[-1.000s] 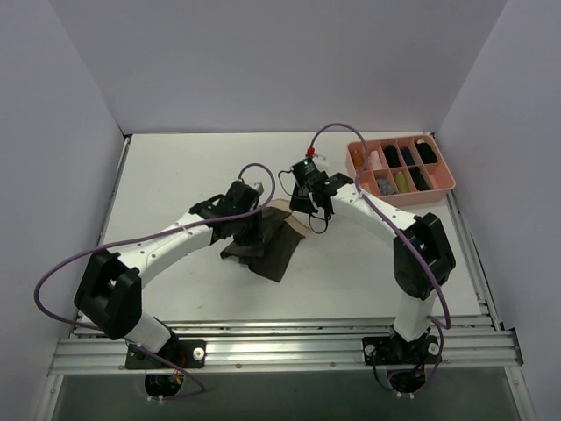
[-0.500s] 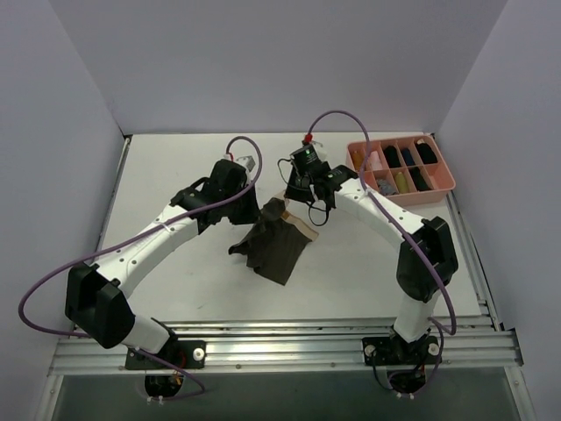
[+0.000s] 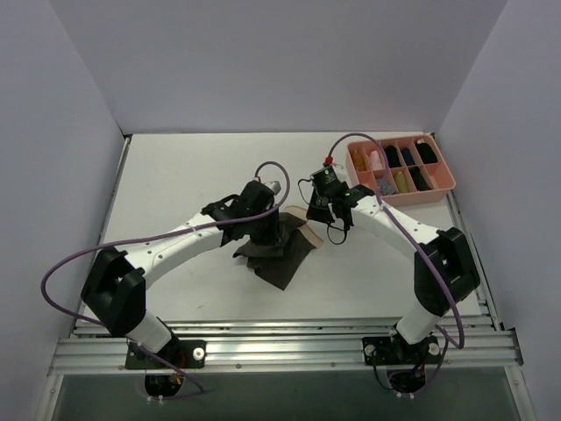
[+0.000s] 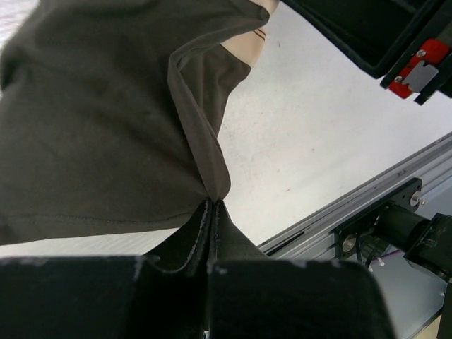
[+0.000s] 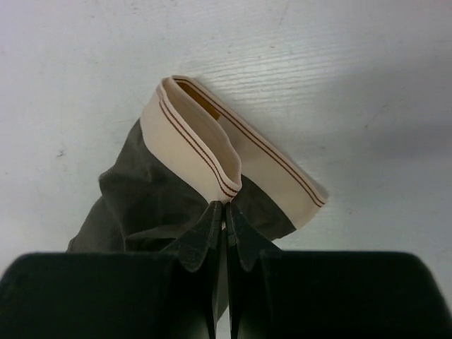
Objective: Roll the underwear
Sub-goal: Fold the underwear
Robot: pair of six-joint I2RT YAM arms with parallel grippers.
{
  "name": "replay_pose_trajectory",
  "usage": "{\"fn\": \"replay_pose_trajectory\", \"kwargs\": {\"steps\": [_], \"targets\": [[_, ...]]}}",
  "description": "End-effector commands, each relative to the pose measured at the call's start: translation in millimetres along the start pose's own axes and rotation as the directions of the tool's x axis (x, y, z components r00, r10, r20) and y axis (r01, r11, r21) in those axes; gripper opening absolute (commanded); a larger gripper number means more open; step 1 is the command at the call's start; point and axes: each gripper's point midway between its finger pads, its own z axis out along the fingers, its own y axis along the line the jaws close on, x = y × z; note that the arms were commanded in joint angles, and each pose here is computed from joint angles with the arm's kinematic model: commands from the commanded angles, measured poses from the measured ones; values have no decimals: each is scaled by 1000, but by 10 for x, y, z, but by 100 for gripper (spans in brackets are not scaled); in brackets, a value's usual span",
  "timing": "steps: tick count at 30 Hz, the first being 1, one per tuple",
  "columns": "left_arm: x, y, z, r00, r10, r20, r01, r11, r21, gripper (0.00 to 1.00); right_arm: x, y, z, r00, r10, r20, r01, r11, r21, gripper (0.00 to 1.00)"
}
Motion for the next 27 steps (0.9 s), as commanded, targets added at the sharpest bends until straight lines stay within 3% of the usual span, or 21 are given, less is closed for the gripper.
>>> {"fn": "replay_pose_trajectory", "kwargs": {"steps": [1,10,27], "targets": [[2,-151,184,1000,-20,19,19,999,36,2,-78,-150,-32,999,-9,43,8,1000,18,0],[413,-296,470,999,17,-49,-16,1000,20,2,269,-552,69,1000,26,-13,-25,996,85,0],[1212,-157,689,977,112,-180,-118,993,-25,2,909,-1132,190,992,84,-92,-63,974,219,0]]}}
